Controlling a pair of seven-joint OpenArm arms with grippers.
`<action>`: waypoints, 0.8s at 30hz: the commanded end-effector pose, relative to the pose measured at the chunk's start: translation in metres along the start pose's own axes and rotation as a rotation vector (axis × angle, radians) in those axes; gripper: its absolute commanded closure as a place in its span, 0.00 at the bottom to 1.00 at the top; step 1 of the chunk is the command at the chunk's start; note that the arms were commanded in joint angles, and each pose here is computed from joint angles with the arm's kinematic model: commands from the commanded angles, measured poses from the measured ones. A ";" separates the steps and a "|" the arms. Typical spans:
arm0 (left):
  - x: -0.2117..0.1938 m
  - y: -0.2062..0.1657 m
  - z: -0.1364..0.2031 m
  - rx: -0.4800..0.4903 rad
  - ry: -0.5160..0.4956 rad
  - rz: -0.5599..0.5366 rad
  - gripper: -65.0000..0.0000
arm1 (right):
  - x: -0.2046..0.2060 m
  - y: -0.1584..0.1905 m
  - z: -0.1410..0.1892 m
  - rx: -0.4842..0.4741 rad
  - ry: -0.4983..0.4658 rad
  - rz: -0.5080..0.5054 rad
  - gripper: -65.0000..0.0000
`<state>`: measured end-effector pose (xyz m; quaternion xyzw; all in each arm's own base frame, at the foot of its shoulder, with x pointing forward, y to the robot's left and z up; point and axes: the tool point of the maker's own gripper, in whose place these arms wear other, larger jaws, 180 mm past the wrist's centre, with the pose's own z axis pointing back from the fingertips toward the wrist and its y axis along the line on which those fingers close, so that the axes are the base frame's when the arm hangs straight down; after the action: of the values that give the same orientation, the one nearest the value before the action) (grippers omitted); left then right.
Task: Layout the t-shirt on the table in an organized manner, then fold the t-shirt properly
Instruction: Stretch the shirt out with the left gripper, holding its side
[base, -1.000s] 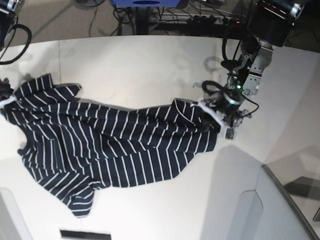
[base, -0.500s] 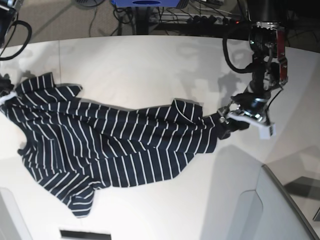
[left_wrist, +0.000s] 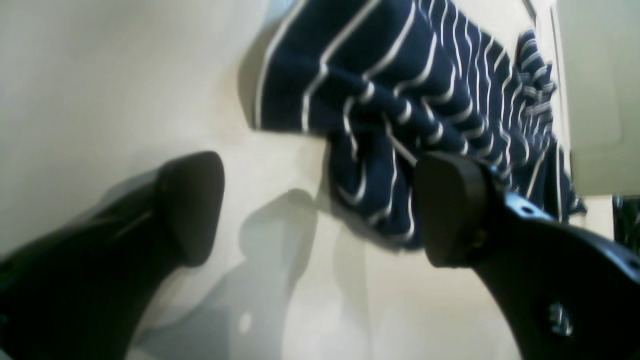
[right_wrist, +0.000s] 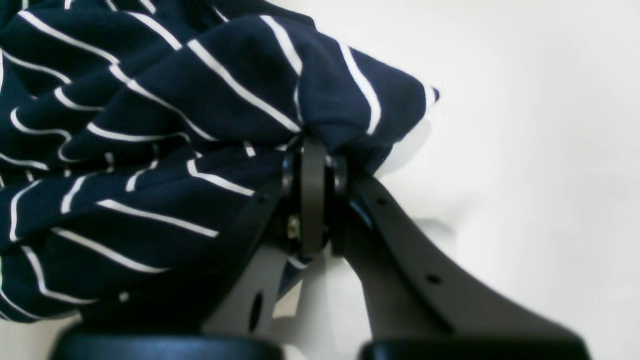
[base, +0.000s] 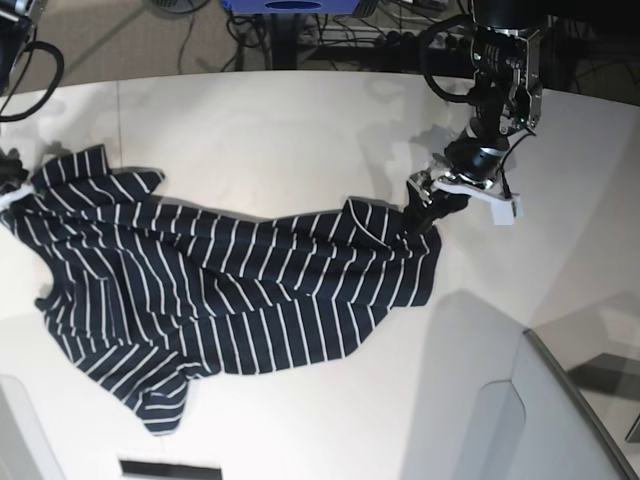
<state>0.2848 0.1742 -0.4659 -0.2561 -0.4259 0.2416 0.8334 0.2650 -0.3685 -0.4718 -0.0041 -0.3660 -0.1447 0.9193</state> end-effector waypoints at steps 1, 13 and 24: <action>0.002 0.001 -0.001 0.001 -0.009 0.002 0.14 | 0.024 -0.007 0.004 -0.009 -0.061 0.013 1.00; 0.014 0.001 -0.025 0.007 -0.021 0.034 0.14 | 0.023 -0.008 0.003 -0.010 -0.057 0.012 1.00; 0.021 -0.006 -0.043 -0.003 -0.016 0.045 0.15 | 0.023 -0.008 0.003 -0.010 -0.057 0.012 1.00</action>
<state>0.3327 0.1727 -0.4688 -0.2714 -0.4364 0.2621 0.8169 0.2646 -0.3687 -0.4721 -0.0045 -0.3653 -0.1447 0.9195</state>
